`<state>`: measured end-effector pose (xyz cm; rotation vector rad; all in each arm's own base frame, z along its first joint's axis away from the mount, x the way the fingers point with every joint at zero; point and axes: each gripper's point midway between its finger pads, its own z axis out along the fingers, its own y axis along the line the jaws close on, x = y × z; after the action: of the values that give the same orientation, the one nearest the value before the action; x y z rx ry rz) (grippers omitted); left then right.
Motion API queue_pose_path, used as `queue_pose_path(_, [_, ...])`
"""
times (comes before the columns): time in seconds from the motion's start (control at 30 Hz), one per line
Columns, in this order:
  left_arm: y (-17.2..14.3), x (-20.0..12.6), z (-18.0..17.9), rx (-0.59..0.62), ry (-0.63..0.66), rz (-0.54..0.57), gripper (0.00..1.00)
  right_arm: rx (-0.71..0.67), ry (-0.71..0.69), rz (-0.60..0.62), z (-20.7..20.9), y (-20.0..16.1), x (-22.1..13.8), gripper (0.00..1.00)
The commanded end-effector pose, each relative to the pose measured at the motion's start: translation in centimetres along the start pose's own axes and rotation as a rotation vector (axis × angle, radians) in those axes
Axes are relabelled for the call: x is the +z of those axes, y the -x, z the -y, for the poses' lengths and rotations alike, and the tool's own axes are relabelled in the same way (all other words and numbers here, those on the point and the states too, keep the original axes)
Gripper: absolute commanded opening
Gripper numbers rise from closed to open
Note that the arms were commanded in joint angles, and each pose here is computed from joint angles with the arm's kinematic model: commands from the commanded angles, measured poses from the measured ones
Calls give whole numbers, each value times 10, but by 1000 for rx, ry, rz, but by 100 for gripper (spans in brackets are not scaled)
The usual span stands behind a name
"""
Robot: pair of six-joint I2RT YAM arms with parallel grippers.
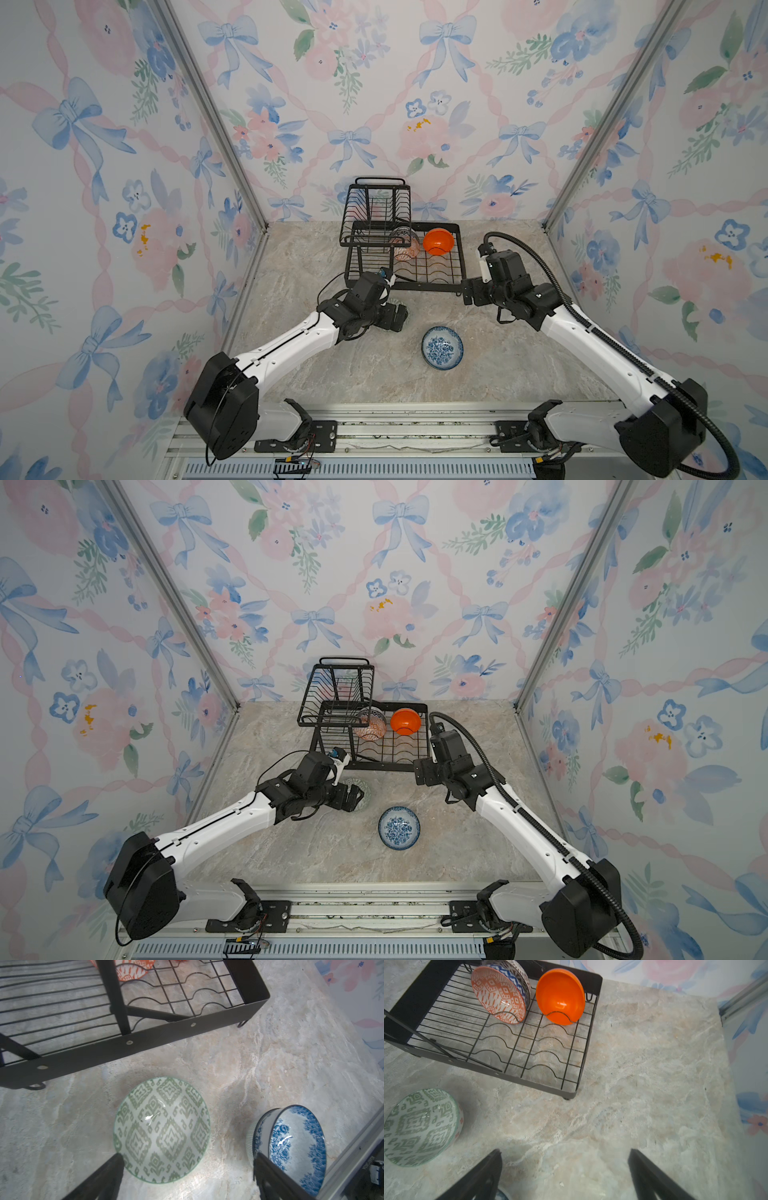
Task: Load bowls into a dish rack
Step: Pick up the bowl.
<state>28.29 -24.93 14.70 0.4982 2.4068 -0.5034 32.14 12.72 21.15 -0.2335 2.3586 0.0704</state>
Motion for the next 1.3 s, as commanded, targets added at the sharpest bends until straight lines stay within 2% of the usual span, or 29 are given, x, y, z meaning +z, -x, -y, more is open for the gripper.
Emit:
queue_pose_path(0.0, [-1, 3, 15, 4, -7, -23, 98, 126, 7, -127, 15, -39, -18, 97])
queue_pose_path(0.27, [-19, 15, 52, 67, -53, -94, 96, 265, 4, -211, 41, -66, -19, 97])
queue_pose_path(0.53, [-36, 28, 73, 112, -67, -153, 81, 297, 17, -249, 42, -80, -1, 97])
queue_pose_path(0.63, [-40, 35, 74, 121, -57, -176, 72, 295, 19, -244, 42, -80, 0, 97])
queue_pose_path(0.8, [-44, 45, 78, 136, -59, -202, 51, 294, 16, -249, 43, -84, 3, 97])
queue_pose_path(1.0, [-47, 51, 80, 141, -63, -219, 47, 291, 17, -244, 44, -83, 4, 97])
queue_pose_path(1.17, [-50, 54, 79, 143, -57, -231, 33, 292, 17, -237, 46, -82, 5, 97])
queue_pose_path(1.27, [-52, 56, 78, 143, -56, -236, 30, 294, 17, -238, 47, -82, 5, 97])
